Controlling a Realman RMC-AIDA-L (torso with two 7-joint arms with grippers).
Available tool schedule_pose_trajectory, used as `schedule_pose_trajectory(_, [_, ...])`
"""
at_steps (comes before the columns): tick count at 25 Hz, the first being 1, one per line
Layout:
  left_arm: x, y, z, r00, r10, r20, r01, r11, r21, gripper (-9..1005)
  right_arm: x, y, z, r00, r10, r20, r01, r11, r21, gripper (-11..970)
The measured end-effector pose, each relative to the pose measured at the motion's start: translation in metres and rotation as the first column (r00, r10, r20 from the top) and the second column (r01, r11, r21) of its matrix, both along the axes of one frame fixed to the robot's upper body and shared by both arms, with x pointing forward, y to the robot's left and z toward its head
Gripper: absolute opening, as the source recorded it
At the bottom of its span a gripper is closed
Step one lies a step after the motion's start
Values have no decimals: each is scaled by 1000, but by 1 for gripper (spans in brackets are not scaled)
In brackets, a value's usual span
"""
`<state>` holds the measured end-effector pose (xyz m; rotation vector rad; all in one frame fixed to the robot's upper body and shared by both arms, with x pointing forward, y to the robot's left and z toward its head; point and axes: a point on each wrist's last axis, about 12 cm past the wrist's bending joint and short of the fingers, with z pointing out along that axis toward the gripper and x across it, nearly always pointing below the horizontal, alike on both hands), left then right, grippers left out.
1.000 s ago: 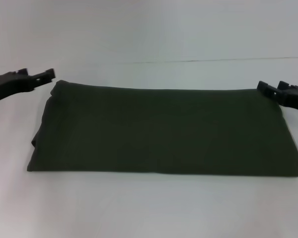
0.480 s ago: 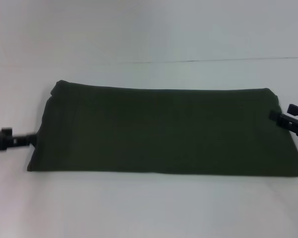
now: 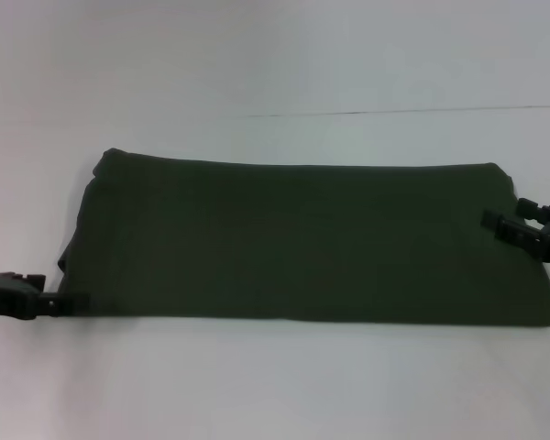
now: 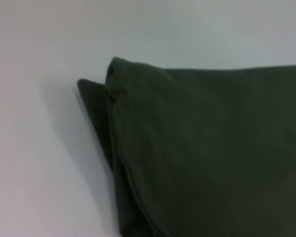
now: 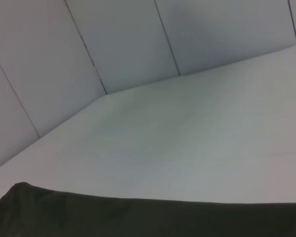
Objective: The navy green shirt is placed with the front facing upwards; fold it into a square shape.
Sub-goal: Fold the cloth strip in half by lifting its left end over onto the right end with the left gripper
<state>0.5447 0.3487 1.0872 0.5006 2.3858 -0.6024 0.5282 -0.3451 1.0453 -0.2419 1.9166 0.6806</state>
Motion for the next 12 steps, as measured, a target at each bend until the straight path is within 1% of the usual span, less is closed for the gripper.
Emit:
schedule_pose_trajectory(5, [0, -5, -3, 1000, -1, -15, 1, 1000, 0, 906, -1, 0, -1, 1000, -3, -1, 3, 1000, -3, 807])
schedule_pose_trajectory(12, [0, -6, -7, 1000, 9, -22, -9, 1000, -3, 906, -2, -1, -4, 1000, -13, -9, 12, 1000, -6, 803])
